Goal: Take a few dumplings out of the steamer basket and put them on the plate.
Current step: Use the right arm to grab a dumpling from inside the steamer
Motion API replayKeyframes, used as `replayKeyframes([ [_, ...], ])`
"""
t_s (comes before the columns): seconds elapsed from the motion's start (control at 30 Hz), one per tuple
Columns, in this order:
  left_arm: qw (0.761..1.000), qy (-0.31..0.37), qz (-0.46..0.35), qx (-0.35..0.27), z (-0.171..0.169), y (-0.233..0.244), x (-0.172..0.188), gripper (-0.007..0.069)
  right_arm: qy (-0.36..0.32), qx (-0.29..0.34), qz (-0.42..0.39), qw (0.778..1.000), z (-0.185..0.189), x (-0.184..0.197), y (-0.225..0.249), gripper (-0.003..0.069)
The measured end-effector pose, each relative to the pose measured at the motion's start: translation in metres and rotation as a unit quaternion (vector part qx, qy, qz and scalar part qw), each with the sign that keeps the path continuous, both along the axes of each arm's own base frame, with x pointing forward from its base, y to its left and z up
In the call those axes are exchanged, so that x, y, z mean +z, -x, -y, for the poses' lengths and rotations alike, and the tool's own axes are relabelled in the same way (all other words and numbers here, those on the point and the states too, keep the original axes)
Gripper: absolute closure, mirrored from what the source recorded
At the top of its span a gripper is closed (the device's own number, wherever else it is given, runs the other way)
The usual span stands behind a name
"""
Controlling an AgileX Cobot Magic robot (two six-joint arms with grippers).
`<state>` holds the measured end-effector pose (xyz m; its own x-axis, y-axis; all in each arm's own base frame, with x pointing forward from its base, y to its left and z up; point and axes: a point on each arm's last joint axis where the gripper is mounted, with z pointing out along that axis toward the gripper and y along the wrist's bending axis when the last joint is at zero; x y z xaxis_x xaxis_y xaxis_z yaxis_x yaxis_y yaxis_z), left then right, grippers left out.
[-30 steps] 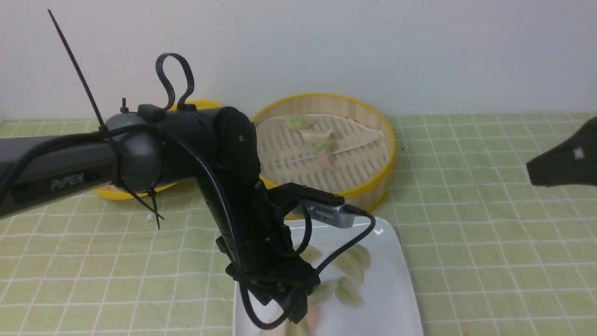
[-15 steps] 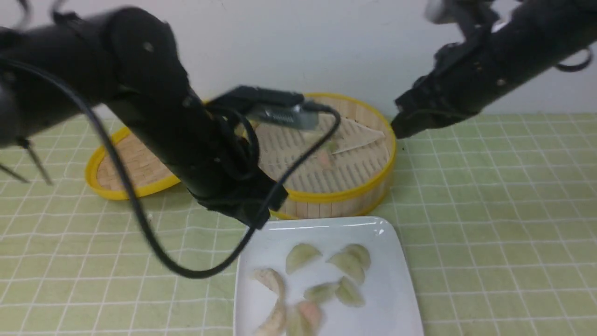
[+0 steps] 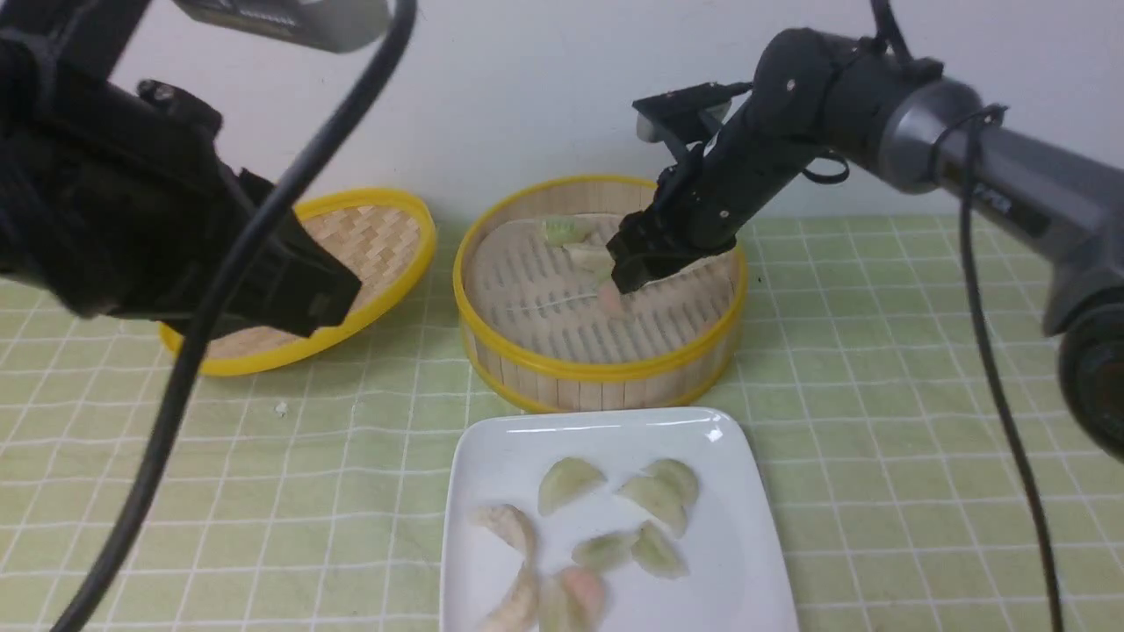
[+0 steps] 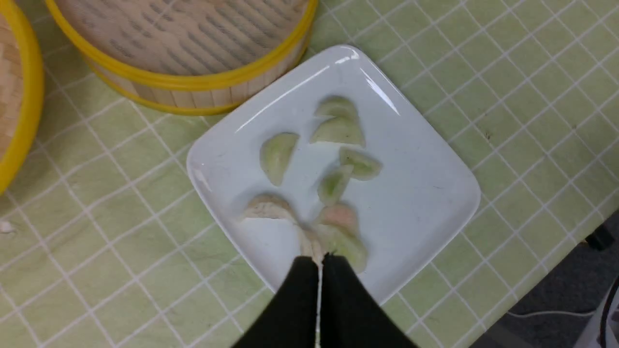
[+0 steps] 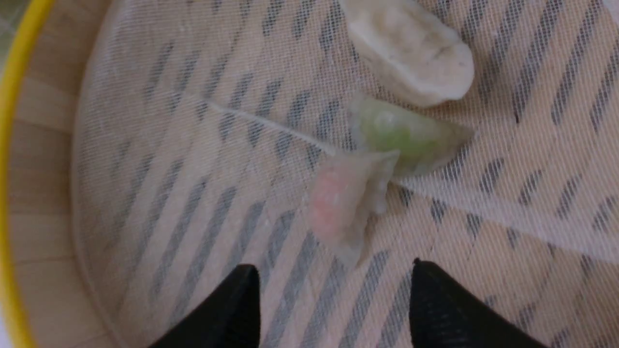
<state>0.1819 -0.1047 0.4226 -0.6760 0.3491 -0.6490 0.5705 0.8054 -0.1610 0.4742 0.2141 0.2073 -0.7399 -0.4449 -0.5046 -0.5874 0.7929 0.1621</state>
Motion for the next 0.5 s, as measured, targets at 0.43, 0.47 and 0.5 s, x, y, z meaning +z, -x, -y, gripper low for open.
replayKeyframes([
  [0.43,0.996,-0.056,-0.003,0.074,-0.021,0.009,0.002,0.0631,0.019,0.013,0.012,1.0,-0.023,-0.046,-0.022,0.0333],
  [0.47,0.996,-0.056,-0.003,0.074,-0.021,0.009,0.001,0.0631,0.023,0.013,0.011,1.0,-0.023,-0.046,-0.021,0.0389],
  [0.5,0.996,-0.056,-0.003,0.074,-0.021,0.009,0.001,0.0631,0.024,0.009,0.009,1.0,-0.022,-0.044,-0.021,0.0433],
])
